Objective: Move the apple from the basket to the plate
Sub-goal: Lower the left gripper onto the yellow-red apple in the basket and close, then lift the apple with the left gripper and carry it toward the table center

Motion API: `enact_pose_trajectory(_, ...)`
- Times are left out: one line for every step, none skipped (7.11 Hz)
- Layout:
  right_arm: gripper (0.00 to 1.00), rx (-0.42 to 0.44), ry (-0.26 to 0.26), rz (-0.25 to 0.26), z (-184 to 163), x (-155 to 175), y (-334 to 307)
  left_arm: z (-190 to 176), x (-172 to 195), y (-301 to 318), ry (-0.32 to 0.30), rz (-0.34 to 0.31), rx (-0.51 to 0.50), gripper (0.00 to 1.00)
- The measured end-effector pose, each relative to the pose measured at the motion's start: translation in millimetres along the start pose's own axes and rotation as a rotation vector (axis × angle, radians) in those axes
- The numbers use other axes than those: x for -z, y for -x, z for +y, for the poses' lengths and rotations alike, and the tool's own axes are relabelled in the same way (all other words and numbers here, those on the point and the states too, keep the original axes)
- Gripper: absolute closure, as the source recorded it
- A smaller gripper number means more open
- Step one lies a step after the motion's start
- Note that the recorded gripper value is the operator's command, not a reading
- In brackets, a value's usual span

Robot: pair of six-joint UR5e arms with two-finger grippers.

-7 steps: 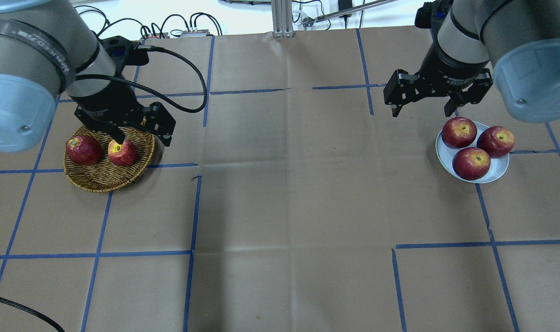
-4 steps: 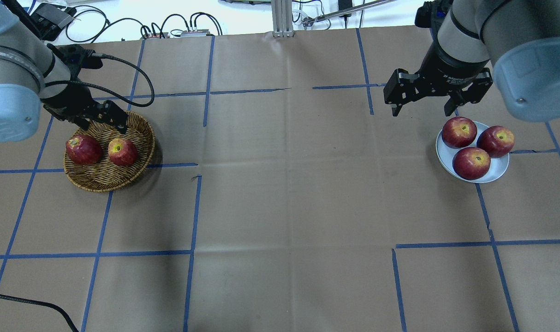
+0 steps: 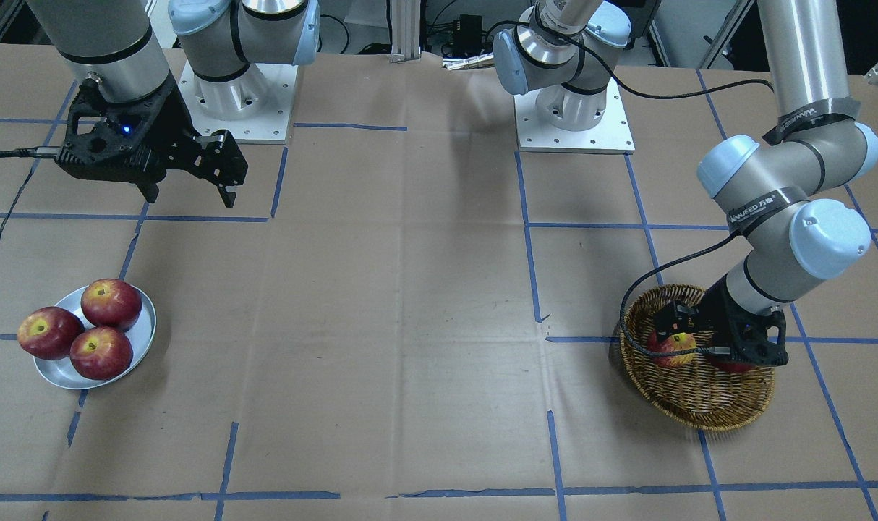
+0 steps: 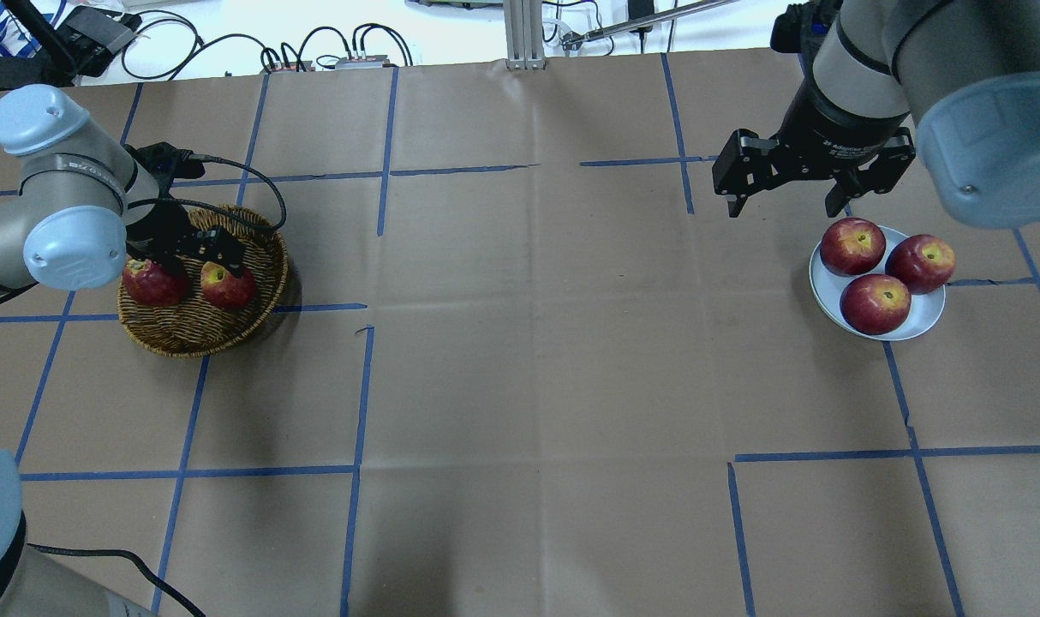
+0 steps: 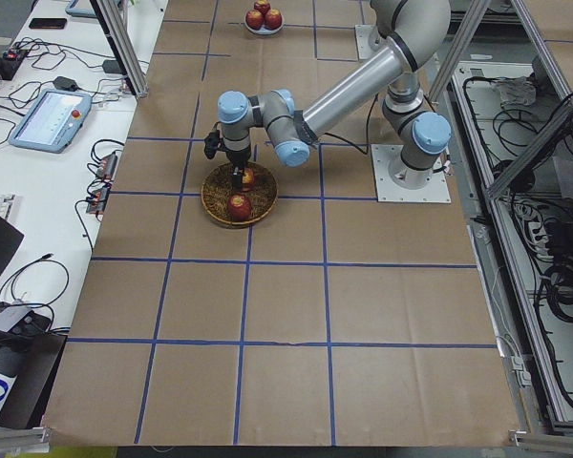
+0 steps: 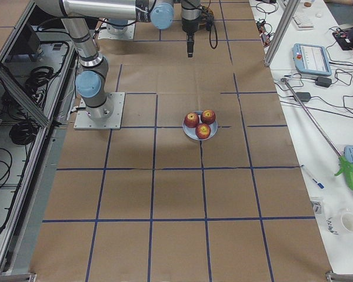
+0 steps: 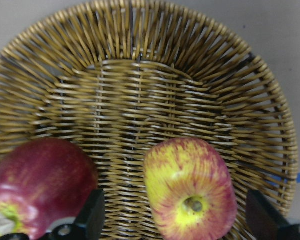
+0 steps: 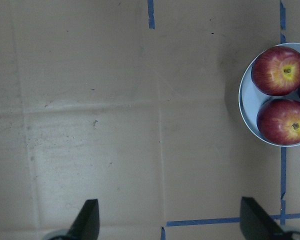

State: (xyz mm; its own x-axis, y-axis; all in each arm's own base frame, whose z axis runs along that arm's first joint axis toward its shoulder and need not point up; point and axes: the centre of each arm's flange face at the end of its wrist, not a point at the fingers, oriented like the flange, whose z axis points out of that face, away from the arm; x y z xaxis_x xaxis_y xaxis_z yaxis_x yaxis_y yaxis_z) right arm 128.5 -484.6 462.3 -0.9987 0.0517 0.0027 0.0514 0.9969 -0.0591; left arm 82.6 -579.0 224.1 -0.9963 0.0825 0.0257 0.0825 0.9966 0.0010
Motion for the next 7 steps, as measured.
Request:
enact_pose_trajectory(0.0, 0.0, 0.0, 0.0, 0, 0, 0, 4, -10, -2, 0.014, 0.008, 0.023, 0.13)
enact_pose_trajectory(0.0, 0.0, 0.0, 0.0, 0, 0, 0, 6, -17, -4, 0.022, 0.011, 0.041, 0.32)
enact_pose_trajectory(0.0, 0.0, 0.001, 0.001, 0, 0, 0, 7, -20, -4, 0.027, 0.012, 0.051, 0.41)
enact_pose_trajectory(0.0, 0.001, 0.0, 0.001, 0, 0, 0, 7, -21, -5, 0.027, 0.012, 0.055, 0.44)
enact_pose_trajectory(0.0, 0.001, 0.0, 0.0, 0, 0, 0, 5, -15, -7, 0.017, 0.006, 0.054, 0.44)
enact_pose_trajectory(0.0, 0.0, 0.0, 0.0, 0, 0, 0, 3, -2, -11, -0.004, -0.004, 0.049, 0.44)
enact_pose_trajectory(0.0, 0.001, 0.0, 0.0, 0, 0, 0, 3, 14, -17, -0.025, -0.014, 0.044, 0.44)
